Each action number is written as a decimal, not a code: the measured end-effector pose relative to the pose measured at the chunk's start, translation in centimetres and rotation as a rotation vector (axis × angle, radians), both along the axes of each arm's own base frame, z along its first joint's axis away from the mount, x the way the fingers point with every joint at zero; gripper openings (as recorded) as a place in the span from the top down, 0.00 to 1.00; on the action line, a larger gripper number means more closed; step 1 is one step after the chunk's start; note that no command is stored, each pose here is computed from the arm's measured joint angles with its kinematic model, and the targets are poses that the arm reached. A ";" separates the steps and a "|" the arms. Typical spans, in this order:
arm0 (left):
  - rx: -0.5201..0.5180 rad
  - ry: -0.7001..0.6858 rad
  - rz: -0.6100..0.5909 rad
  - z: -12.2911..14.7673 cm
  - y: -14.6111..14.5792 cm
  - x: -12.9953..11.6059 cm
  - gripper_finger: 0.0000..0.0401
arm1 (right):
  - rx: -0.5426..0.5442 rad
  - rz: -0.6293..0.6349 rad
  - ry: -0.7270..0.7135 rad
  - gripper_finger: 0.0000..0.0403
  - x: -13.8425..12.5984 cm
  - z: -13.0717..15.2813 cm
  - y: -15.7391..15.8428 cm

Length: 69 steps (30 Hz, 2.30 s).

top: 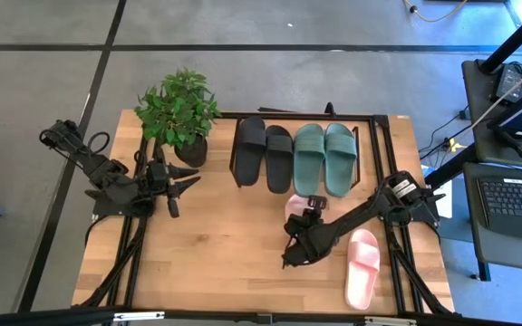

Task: Pick and place slides into the shelf
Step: Put the left pink slides under the shelf

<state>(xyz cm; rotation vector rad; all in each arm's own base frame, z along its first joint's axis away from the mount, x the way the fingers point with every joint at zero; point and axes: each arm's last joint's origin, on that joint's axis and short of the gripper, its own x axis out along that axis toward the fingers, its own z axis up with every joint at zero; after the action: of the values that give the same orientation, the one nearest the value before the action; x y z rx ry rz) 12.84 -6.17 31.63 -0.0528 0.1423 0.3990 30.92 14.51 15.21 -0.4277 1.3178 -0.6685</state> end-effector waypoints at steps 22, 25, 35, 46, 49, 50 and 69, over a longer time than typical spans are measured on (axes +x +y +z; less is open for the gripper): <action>0.010 0.015 0.000 -0.1 0.0 0.0 0.81 | -0.001 -0.006 0.064 0.52 -0.3 0.4 -0.1; 0.011 0.016 0.000 -0.2 0.0 0.0 0.81 | -0.001 -0.023 0.049 0.50 -0.3 0.7 0.0; 0.004 0.038 -0.028 -0.4 0.0 -0.1 0.81 | 0.017 0.018 0.019 0.49 -1.4 3.1 0.8; -0.011 0.046 -0.065 -0.5 -0.1 0.0 0.81 | 0.211 0.167 -0.181 0.49 -5.3 10.1 3.0; -0.013 0.047 -0.071 -0.5 -0.1 0.0 0.81 | 0.482 0.281 -0.257 0.49 -5.8 12.5 4.4; -0.013 0.047 -0.071 -0.5 -0.1 0.0 0.81 | 0.577 0.303 -0.280 0.49 -5.9 13.1 4.8; -0.017 0.046 -0.072 -0.5 -0.2 0.0 0.81 | 0.778 0.509 -0.005 0.49 -3.9 7.1 8.0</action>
<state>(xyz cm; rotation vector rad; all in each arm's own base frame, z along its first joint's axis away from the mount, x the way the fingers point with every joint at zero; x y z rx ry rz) 12.81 -6.32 31.15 -0.0553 0.1926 0.3273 27.04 22.46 22.28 -0.1045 1.2845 0.2782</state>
